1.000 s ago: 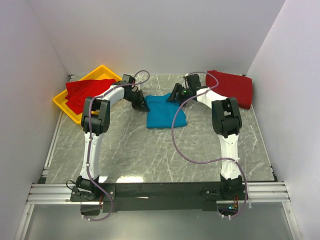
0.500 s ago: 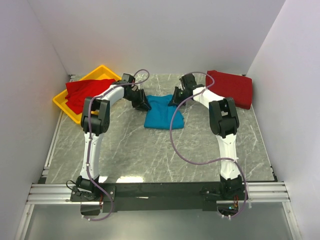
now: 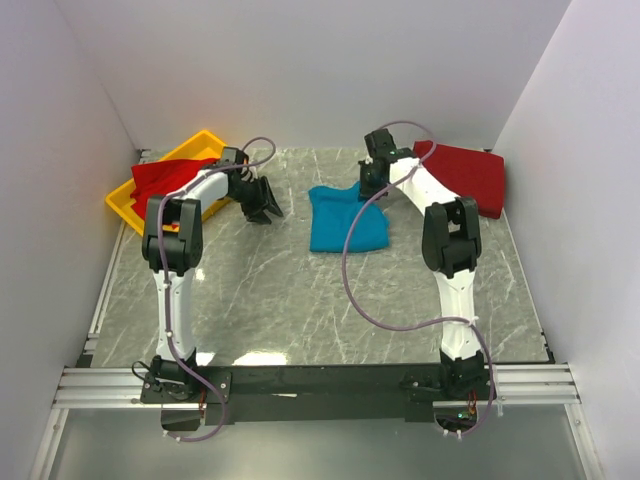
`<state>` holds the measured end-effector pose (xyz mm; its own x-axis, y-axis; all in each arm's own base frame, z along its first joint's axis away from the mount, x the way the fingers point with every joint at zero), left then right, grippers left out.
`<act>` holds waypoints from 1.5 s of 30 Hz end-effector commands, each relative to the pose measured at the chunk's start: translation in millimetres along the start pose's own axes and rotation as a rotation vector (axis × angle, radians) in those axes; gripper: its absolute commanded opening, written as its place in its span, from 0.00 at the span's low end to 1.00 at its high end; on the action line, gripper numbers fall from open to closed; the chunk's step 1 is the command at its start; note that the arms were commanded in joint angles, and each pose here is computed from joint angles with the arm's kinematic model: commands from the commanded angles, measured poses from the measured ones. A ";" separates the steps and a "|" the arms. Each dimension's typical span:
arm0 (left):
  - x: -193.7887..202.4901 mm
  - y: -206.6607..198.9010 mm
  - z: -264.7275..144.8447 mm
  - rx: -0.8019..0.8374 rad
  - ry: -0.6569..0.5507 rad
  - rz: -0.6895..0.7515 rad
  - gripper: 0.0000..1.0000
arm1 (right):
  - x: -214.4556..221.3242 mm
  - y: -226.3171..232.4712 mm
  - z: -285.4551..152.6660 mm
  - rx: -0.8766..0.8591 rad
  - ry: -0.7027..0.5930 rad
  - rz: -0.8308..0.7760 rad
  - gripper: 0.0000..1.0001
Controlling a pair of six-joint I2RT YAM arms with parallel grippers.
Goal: Fold and stack the t-shirts
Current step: Neatly place the folded tshirt to the corner
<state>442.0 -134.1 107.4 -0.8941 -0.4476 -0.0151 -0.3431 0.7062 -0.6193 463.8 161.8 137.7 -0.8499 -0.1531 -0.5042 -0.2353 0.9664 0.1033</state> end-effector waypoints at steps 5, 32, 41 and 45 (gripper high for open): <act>7.1 -8.0 -27.3 0.017 -0.052 0.056 0.53 | -36.9 -26.5 -83.1 0.288 -0.124 -0.108 0.00; 11.2 22.0 -19.3 -0.013 -0.016 0.013 0.53 | -119.0 -82.1 -196.5 0.677 -0.490 -0.152 0.00; 10.7 24.2 -16.3 -0.022 -0.010 0.009 0.52 | -121.7 -106.7 -222.5 0.616 -0.557 -0.094 0.00; 12.8 27.4 -14.7 -0.029 -0.004 0.003 0.52 | -121.5 -115.1 -239.6 0.575 -0.601 -0.069 0.00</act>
<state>422.3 -117.6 103.5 -0.8884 -0.4591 0.0016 -0.3610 0.6964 -0.6203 500.6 29.7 323.6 -0.5798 -0.2820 -0.7644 0.0812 0.9135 -0.3986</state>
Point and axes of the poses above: each gripper's point midway between its finger pads, its own z axis out along the fingers, its own y axis along the line the jaws close on, x = y × z, the point moved 9 cm from there along -z, back along the fingers, and after that the axes turned 14 degrees about -z, right-handed, at the moved point
